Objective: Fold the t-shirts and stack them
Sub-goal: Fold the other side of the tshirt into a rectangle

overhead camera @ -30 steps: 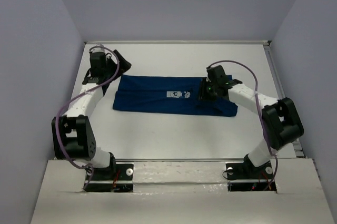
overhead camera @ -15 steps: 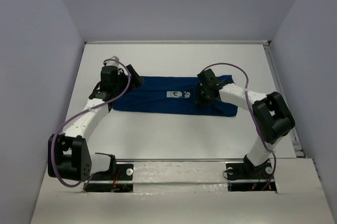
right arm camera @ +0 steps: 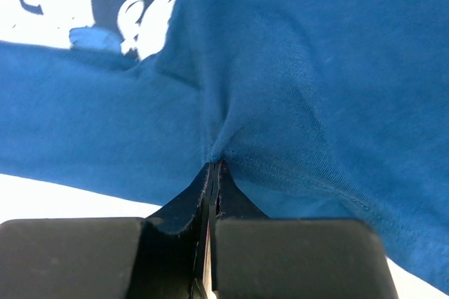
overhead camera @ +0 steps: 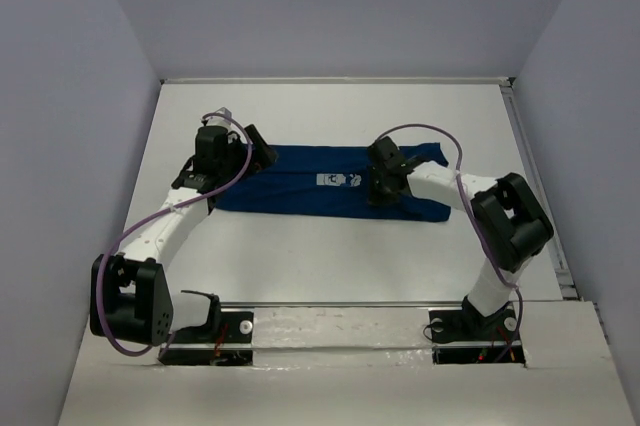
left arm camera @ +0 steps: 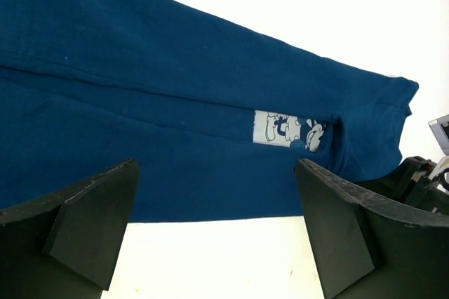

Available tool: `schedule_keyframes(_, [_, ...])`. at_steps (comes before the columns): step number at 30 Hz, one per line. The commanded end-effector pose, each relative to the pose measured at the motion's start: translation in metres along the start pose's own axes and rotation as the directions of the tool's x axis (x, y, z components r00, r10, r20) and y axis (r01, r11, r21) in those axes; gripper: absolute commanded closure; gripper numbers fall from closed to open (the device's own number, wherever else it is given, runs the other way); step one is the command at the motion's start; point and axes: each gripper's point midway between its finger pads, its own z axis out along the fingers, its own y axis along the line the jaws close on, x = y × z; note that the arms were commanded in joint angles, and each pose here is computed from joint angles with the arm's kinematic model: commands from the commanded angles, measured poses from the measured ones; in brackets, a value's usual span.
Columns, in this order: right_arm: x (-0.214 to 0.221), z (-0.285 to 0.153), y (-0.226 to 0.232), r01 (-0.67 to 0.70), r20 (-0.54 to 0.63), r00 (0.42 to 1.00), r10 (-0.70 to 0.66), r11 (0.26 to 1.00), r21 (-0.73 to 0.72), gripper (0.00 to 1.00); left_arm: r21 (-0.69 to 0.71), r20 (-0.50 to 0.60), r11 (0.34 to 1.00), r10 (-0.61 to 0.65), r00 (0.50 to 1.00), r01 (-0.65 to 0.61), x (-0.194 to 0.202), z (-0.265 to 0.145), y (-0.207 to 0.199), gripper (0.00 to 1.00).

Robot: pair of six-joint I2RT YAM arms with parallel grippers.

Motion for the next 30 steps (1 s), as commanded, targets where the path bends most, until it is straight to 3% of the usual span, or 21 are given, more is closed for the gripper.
schedule_keyframes(1, [-0.004,-0.024,0.023,0.005,0.022,1.000,-0.004,0.999,-0.038,1.00,0.038,0.009,0.999,0.026,1.000,-0.026,-0.003,-0.002,-0.011,0.06])
schedule_keyframes(5, [0.009,-0.032,0.034,-0.004,-0.001,1.000,0.004,0.998,-0.058,1.00,0.040,0.001,0.999,0.019,1.000,-0.019,0.000,0.001,-0.010,0.06])
schedule_keyframes(7, [0.011,-0.032,0.036,-0.012,-0.017,1.000,0.011,0.998,-0.068,0.95,0.047,-0.003,0.999,0.013,1.000,-0.013,0.001,0.002,-0.011,0.06])
schedule_keyframes(8, [0.013,-0.029,0.037,-0.018,-0.027,1.000,0.016,0.998,-0.068,0.90,0.049,-0.004,0.999,0.013,1.000,-0.013,0.001,0.003,-0.011,0.06])
schedule_keyframes(10, [0.014,-0.028,0.038,-0.022,-0.033,0.999,0.020,0.997,-0.071,0.57,0.060,-0.014,0.998,0.018,1.000,-0.017,0.003,0.004,-0.015,0.06])
schedule_keyframes(11, [0.014,-0.028,0.038,-0.021,-0.032,0.999,0.019,0.997,-0.070,0.56,0.059,-0.015,0.998,0.018,1.000,-0.017,0.003,0.004,-0.015,0.06])
schedule_keyframes(12, [0.015,-0.029,0.037,-0.017,-0.037,0.999,0.015,0.998,-0.066,0.40,0.062,-0.019,0.998,0.019,1.000,-0.018,0.003,0.005,-0.016,0.06])
schedule_keyframes(14, [0.007,-0.038,0.033,0.003,-0.010,1.000,-0.004,0.999,-0.051,0.37,0.071,-0.026,0.997,0.028,0.999,-0.026,0.005,0.005,-0.019,0.06])
schedule_keyframes(16, [0.001,-0.047,0.033,0.020,0.016,1.000,-0.019,0.998,-0.053,0.39,0.083,-0.039,0.996,0.043,0.998,-0.040,0.011,0.006,-0.025,0.06])
schedule_keyframes(19, [-0.017,-0.068,0.024,-0.024,0.051,0.998,0.029,0.995,-0.099,0.54,0.082,-0.049,0.995,0.058,0.997,-0.054,0.015,0.010,-0.026,0.06])
schedule_keyframes(22, [-0.036,-0.087,0.007,-0.058,0.108,0.992,0.071,0.991,-0.117,0.74,0.051,-0.071,0.996,0.078,0.994,-0.074,0.022,0.025,-0.018,0.06])
schedule_keyframes(26, [-0.050,-0.075,-0.020,-0.125,0.112,0.983,0.144,0.979,-0.161,0.97,0.006,-0.108,0.994,0.109,0.988,-0.109,0.027,0.050,-0.006,0.05])
schedule_keyframes(30, [-0.038,-0.038,-0.037,-0.175,0.089,0.978,0.190,0.973,-0.147,1.00,-0.058,-0.125,0.991,0.109,0.986,-0.117,0.025,0.073,0.012,0.05])
